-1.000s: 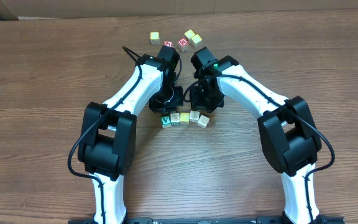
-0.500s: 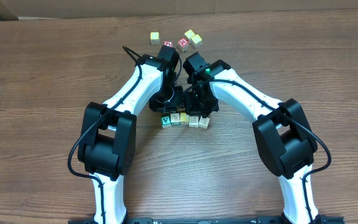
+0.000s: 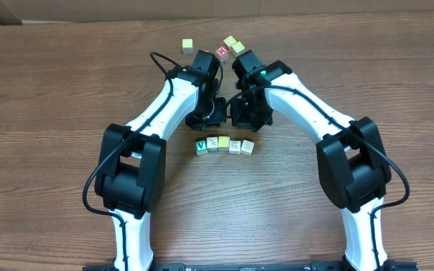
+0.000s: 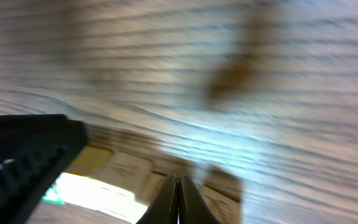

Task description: Flip 5 blocks

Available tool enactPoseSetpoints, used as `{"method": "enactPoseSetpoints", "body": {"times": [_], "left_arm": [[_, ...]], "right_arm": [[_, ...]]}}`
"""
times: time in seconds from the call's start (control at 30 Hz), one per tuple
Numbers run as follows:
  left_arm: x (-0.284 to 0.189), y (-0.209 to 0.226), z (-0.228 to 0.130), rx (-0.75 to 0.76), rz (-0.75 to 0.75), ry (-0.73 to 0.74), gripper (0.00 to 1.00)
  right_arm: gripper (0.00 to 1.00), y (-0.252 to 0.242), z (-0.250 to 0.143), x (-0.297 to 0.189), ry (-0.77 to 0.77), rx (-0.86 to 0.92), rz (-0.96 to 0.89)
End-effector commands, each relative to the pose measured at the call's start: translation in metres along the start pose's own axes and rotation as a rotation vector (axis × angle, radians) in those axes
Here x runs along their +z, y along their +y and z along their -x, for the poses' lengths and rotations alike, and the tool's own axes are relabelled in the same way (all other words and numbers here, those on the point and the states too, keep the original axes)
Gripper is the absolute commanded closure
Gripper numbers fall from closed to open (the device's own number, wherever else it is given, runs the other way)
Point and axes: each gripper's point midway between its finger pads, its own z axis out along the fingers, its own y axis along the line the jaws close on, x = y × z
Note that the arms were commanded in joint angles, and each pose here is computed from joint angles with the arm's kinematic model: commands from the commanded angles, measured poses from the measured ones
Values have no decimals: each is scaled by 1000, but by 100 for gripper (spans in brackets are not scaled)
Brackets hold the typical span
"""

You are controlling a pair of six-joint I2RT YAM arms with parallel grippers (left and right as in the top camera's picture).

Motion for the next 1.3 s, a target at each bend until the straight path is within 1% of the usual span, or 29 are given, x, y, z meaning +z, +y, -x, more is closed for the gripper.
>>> {"method": "enactPoseSetpoints", "body": {"times": [0.0, 0.3, 0.57, 0.73, 0.93, 1.03, 1.17, 1.27], "left_arm": [[6, -9, -8, 28, -15, 26, 96], [7, -15, -10, 62, -14, 26, 96], [8, -14, -12, 62, -11, 33, 96], [7, -11, -20, 59, 2, 67, 96], [7, -11, -29, 112, -7, 102, 96], [7, -12, -26, 114, -11, 89, 96], [8, -17, -12, 116, -30, 35, 96], [8, -20, -7, 83, -39, 15, 96]], "right_arm": [[96, -6, 8, -28, -33, 55, 21], [96, -32, -21, -30, 89, 107, -57], [96, -42, -34, -16, 130, 120, -83], [96, -45, -39, -14, 146, 123, -91], [96, -45, -39, -14, 146, 123, -91], [96, -44, -38, -13, 141, 121, -88], [96, -41, -36, -13, 131, 114, -84], [96, -41, -35, -12, 129, 113, -83]]}}
